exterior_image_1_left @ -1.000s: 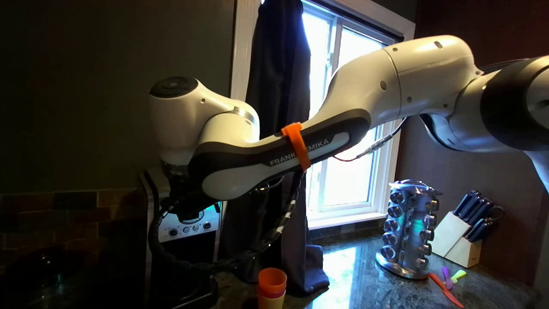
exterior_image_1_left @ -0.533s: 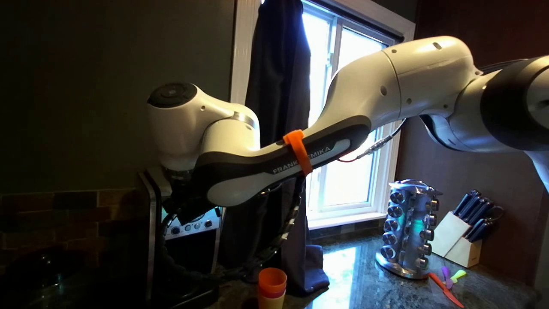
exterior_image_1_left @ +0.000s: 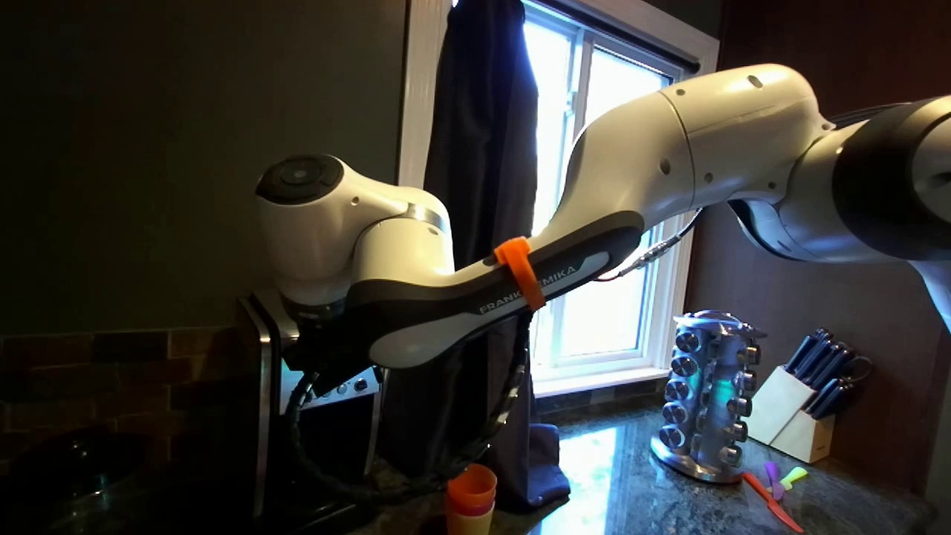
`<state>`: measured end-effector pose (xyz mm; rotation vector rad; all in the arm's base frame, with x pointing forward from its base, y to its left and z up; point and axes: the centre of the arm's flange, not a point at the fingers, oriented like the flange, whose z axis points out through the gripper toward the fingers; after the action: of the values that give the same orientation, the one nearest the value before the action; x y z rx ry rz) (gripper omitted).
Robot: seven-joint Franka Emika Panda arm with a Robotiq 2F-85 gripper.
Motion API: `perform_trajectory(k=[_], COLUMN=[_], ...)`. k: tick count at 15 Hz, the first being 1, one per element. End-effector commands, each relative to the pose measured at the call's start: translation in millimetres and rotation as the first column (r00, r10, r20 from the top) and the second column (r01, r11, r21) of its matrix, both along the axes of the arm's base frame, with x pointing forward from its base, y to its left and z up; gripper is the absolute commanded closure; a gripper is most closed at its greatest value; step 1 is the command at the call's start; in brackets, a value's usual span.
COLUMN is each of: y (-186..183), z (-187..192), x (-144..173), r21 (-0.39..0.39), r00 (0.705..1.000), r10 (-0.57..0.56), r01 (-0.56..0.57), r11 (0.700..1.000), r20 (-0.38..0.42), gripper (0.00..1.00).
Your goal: Turn on the coffee maker
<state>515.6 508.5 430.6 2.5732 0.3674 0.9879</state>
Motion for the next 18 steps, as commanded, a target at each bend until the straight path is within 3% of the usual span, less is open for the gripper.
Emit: perform_trajectory(k=[1, 13, 18], y=[-7.8, -5.8, -9.5], z=[-2.6, 10.0, 22.0], x=[1.4, -20.0, -48.9], r21=[0.019, 0.050, 0.056], r00=[1.000, 0.997, 0.973], r10=[0.011, 0.004, 0.045], r01=[-0.011, -0.001, -0.033], r11=[1.000, 0.999, 0.998], r20=[-0.003, -0.076, -0.225], gripper=[1.00, 1.00, 1.00])
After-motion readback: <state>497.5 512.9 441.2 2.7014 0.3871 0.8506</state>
